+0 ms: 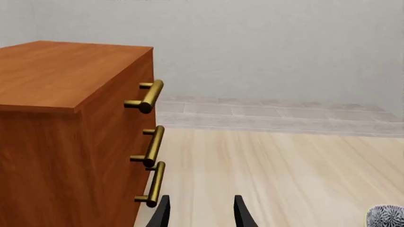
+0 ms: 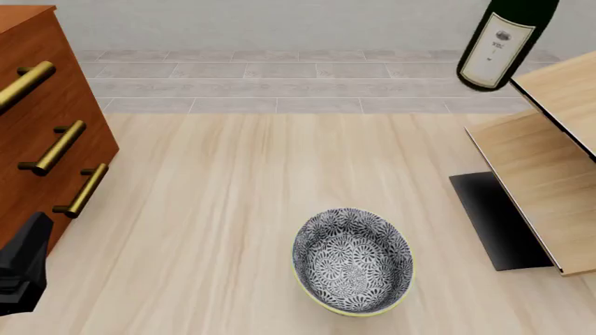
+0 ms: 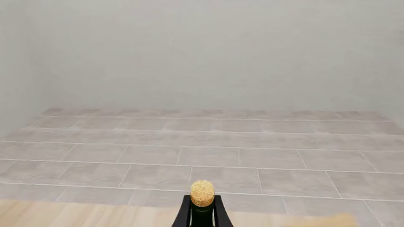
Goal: Put the wine bottle on the wine rack.
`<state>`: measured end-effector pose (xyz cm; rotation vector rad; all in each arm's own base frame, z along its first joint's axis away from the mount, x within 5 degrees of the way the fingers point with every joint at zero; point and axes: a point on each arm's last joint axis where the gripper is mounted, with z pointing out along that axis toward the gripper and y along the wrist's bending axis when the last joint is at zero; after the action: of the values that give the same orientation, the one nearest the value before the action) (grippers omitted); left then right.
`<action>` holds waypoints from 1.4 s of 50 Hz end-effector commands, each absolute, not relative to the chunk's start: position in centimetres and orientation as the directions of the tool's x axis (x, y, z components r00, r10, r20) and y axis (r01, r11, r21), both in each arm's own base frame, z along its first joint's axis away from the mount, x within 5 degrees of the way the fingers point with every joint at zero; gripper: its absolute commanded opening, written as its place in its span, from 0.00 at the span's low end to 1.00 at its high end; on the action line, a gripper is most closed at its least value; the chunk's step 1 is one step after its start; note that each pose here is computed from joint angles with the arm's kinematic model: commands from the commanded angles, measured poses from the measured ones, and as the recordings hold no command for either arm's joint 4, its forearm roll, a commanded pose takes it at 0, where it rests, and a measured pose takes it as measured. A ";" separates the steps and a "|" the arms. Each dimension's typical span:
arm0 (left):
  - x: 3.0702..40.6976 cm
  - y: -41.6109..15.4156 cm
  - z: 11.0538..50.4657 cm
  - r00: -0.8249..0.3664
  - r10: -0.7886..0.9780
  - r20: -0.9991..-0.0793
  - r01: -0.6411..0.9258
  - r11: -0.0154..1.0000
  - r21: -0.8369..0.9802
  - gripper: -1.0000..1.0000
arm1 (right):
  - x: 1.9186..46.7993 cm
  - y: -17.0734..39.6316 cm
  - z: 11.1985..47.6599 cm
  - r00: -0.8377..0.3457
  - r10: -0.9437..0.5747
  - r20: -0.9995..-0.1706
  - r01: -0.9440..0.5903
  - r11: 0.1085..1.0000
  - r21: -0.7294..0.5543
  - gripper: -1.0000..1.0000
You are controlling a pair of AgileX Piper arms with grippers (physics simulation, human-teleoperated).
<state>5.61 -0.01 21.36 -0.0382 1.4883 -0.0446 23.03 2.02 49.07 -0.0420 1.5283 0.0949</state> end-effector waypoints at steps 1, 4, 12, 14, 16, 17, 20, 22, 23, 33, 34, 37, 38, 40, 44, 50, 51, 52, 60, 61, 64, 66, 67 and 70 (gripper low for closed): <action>5.6 0.0 21.5 0.090 -0.054 -0.995 0.008 0.999 -0.053 1.00 | 22.0 0.9 49.8 0.056 0.049 -0.997 -0.043 0.998 0.046 0.00; 5.6 0.0 21.6 0.092 -0.052 -0.994 0.008 0.999 -0.052 1.00 | 21.8 0.8 49.9 0.060 0.054 -0.997 -0.038 0.998 0.051 0.00; 5.6 0.0 21.6 0.093 -0.049 -0.994 0.009 0.999 -0.048 1.00 | 21.2 0.0 50.0 0.060 0.053 -0.997 -0.002 0.999 0.053 0.00; 5.6 0.0 21.7 0.094 -0.047 -0.994 0.011 0.999 -0.046 1.00 | 21.0 -0.3 50.1 0.065 0.058 -0.996 0.008 0.998 0.058 0.00; 5.5 0.0 21.8 0.096 -0.048 -0.994 0.010 0.999 -0.047 1.00 | 20.9 -0.5 50.1 0.064 0.059 -0.996 0.019 0.998 0.060 0.00; 5.5 0.0 21.8 0.097 -0.046 -0.994 0.011 0.999 -0.046 1.00 | 20.8 -0.5 50.2 0.064 0.058 -0.996 0.022 0.998 0.060 0.00; 5.5 0.0 21.8 0.097 -0.047 -0.994 0.011 0.999 -0.046 1.00 | 20.4 -0.8 50.4 0.068 0.062 -0.996 0.034 0.997 0.065 0.00; 5.5 0.0 21.7 0.098 -0.044 -0.994 0.012 0.999 -0.043 1.00 | 20.1 -1.1 50.6 0.069 0.066 -0.995 0.048 0.996 0.069 0.00; 5.5 0.0 21.8 0.099 -0.045 -0.994 0.012 0.999 -0.044 1.00 | 19.9 -1.1 50.7 0.070 0.065 -0.995 0.053 0.996 0.069 0.00; 5.6 -0.1 21.4 0.088 -0.050 -0.995 0.020 0.999 -0.049 1.00 | 18.6 -2.2 50.9 0.062 0.070 -0.996 0.111 0.991 0.076 0.00; 5.6 -0.1 21.4 0.088 -0.052 -0.995 0.018 0.999 -0.050 1.00 | 18.5 -2.3 50.9 0.062 0.071 -0.996 0.118 0.990 0.078 0.00; 5.6 -0.1 21.3 0.086 -0.050 -0.995 0.019 0.999 -0.048 1.00 | 18.3 -2.6 51.0 0.063 0.074 -0.995 0.136 0.987 0.082 0.00; 5.6 -0.1 21.4 0.086 -0.050 -0.995 0.019 0.999 -0.048 1.00 | 18.3 -2.7 50.9 0.062 0.074 -0.995 0.141 0.987 0.082 0.00; 5.6 -0.1 21.4 0.088 -0.051 -0.995 0.018 0.999 -0.049 1.00 | 18.4 -2.9 50.8 0.059 0.078 -0.995 0.153 0.985 0.086 0.00; 5.6 -0.1 21.4 0.089 -0.048 -0.995 0.020 0.999 -0.046 1.00 | 18.3 -3.3 50.8 0.061 0.083 -0.995 0.172 0.981 0.092 0.00; 5.6 -0.1 21.3 0.085 -0.040 -0.996 0.021 0.999 -0.038 1.00 | 18.3 -3.8 50.4 0.051 0.080 -0.995 0.198 0.976 0.089 0.00; 5.6 -0.1 21.3 0.085 -0.041 -0.996 0.020 0.999 -0.039 1.00 | 18.2 -3.9 50.5 0.055 0.081 -0.995 0.203 0.975 0.091 0.00; 5.6 -0.1 21.3 0.086 -0.043 -0.995 0.020 0.999 -0.041 1.00 | 18.2 -4.0 50.5 0.057 0.087 -0.995 0.209 0.973 0.097 0.00; 5.6 -0.1 21.3 0.077 -0.036 -0.996 0.024 0.999 -0.035 1.00 | 18.3 -4.5 50.2 0.063 0.107 -0.992 0.233 0.965 0.118 0.00; 5.6 -0.1 21.3 0.079 -0.037 -0.996 0.024 0.999 -0.036 1.00 | 18.2 -4.5 50.2 0.064 0.111 -0.992 0.233 0.965 0.123 0.00; 5.6 -0.1 21.4 0.083 -0.035 -0.996 0.026 0.999 -0.033 1.00 | 18.1 -4.6 50.0 0.069 0.122 -0.990 0.239 0.962 0.135 0.00; 5.6 -0.1 21.4 0.085 -0.037 -0.996 0.024 0.999 -0.035 1.00 | 18.1 -4.7 49.7 0.068 0.131 -0.989 0.244 0.959 0.144 0.00; 5.6 -0.1 21.5 0.086 -0.037 -0.996 0.023 0.999 -0.035 1.00 | 18.1 -4.7 49.5 0.067 0.132 -0.989 0.246 0.958 0.145 0.00; 5.6 -0.1 21.5 0.087 -0.034 -0.996 0.026 0.999 -0.032 1.00 | 18.1 -5.0 49.3 0.072 0.145 -0.987 0.258 0.953 0.159 0.00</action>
<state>5.60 -0.12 21.38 -0.0112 1.4864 -0.0460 18.49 -4.47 49.56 0.2724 1.5291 -0.0977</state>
